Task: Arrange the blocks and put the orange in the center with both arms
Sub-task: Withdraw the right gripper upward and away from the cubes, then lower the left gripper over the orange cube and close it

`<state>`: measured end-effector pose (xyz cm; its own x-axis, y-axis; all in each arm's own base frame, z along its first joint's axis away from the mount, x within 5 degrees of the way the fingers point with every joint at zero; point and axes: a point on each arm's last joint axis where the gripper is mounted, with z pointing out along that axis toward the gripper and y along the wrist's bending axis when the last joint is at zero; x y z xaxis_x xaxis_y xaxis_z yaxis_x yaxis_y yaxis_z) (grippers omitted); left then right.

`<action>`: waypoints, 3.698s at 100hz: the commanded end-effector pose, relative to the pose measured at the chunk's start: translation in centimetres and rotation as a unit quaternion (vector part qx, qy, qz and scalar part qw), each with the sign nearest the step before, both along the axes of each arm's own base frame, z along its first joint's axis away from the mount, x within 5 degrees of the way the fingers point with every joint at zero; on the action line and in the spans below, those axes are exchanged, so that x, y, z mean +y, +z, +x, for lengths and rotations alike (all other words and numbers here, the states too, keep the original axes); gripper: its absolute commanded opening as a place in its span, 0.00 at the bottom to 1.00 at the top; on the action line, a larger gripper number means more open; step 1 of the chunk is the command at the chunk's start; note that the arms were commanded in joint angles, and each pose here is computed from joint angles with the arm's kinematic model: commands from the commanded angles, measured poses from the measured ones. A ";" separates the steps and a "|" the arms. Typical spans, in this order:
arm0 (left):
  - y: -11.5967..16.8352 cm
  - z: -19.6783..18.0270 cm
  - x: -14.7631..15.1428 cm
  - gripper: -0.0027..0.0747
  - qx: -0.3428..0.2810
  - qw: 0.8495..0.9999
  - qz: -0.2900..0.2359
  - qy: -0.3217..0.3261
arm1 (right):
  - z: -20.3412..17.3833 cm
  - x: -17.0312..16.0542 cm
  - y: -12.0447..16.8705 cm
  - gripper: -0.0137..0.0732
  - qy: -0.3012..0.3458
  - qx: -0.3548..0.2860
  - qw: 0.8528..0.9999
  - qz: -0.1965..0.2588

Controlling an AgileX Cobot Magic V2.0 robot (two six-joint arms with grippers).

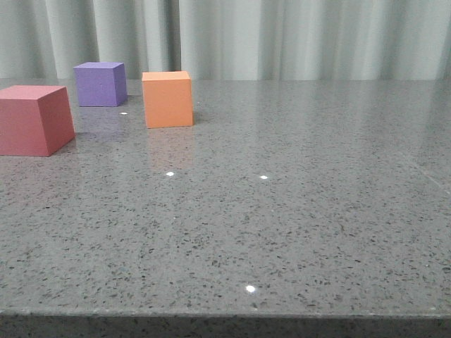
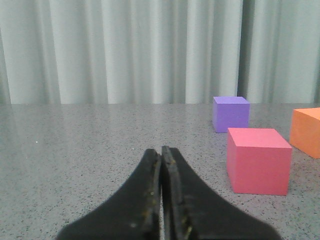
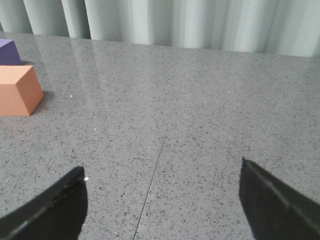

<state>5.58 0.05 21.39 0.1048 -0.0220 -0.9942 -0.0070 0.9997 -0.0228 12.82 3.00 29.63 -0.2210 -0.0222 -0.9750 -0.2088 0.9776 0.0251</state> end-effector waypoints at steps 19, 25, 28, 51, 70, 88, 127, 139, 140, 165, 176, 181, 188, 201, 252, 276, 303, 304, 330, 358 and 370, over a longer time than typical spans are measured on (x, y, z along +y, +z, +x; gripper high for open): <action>-0.5 -0.2 -0.1 0.01 -0.037 0.999 0.000 -0.003 | 0.1 0.2 1.6 0.67 0.010 -0.053 0.999 0.005; -0.5 -0.2 -0.1 0.01 -0.037 0.999 0.000 -0.003 | 0.1 0.2 1.6 0.51 0.010 -0.053 0.999 0.005; -0.5 -0.2 -0.1 0.01 -0.037 0.999 0.000 -0.003 | 0.1 0.2 1.6 0.43 0.010 -0.053 0.999 0.005; -0.5 -0.2 -0.1 0.01 -0.037 0.999 0.000 -0.003 | 0.1 0.2 1.6 0.03 0.010 -0.053 0.999 0.005; -0.5 -0.2 -0.1 0.01 -0.037 0.999 0.000 -0.003 | 0.1 0.2 1.6 0.03 0.010 -0.053 0.999 0.005; -0.5 -0.2 -0.1 0.01 -0.037 0.999 0.000 -0.003 | 0.1 0.2 1.6 0.03 0.010 -0.053 0.999 0.005; 4.1 -0.9 0.0 0.01 -0.047 0.999 -0.019 -0.002 | 0.1 0.2 1.6 0.03 0.010 -0.053 0.999 0.005; 7.0 -0.8 0.0 0.01 -0.011 0.999 -0.034 -0.002 | 0.1 0.2 1.6 0.03 0.010 -0.053 0.999 0.005; 7.4 -0.8 0.0 0.01 -0.009 0.999 -0.034 -0.002 | 0.1 0.2 1.6 0.03 0.010 -0.053 0.999 0.005; 13.5 1.5 0.1 0.01 0.142 0.989 -0.036 0.006 | 0.1 0.2 1.6 0.03 0.010 -0.053 0.999 0.005; 15.9 3.2 0.1 0.01 0.215 0.976 -0.038 0.009 | 0.1 0.2 1.6 0.03 0.010 -0.053 0.999 0.005; 16.7 4.2 0.1 0.01 0.245 0.969 -0.038 0.010 | 0.1 0.2 1.6 0.03 0.010 -0.053 0.999 0.005; 17.8 5.3 0.1 0.01 0.278 0.960 -0.040 0.010 | 0.1 0.2 1.6 0.03 0.010 -0.053 0.999 0.005; 19.0 7.2 0.1 0.01 0.311 0.949 -0.044 0.010 | 0.1 0.2 1.6 0.03 0.010 -0.053 0.999 0.005; 17.7 10.9 0.0 0.59 0.365 0.929 -0.053 0.006 | 0.1 0.2 1.6 0.03 0.010 -0.053 0.999 0.005; 17.8 11.0 -0.4 0.87 0.360 0.930 -0.073 -0.011 | 0.1 0.2 1.6 0.03 0.010 -0.053 0.999 0.005; 18.2 12.4 -3.9 0.86 0.330 0.931 -0.110 -0.113 | 0.1 0.2 1.6 0.03 0.010 -0.053 0.999 0.005; 18.2 12.4 -4.0 0.86 0.329 0.931 -0.110 -0.116 | 0.1 0.2 1.6 0.03 0.010 -0.053 0.999 0.005; 18.2 16.8 -9.6 0.86 0.358 0.909 -0.080 -0.201 | 0.1 0.2 1.6 0.03 0.010 -0.053 0.999 0.005; 18.4 23.2 -14.9 0.86 0.366 0.906 -0.076 -0.201 | 0.1 0.2 1.6 0.03 0.010 -0.053 0.999 0.005; 18.1 25.6 -16.8 0.86 0.369 0.909 -0.080 -0.177 | 0.1 0.2 1.6 0.03 0.010 -0.053 0.999 0.005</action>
<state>30.22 -15.58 37.05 -0.7085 -0.0074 -0.7056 0.2471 0.9340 -0.2579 12.82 3.01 29.66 -0.2178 -0.0203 -0.9758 -0.2097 0.9774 0.0265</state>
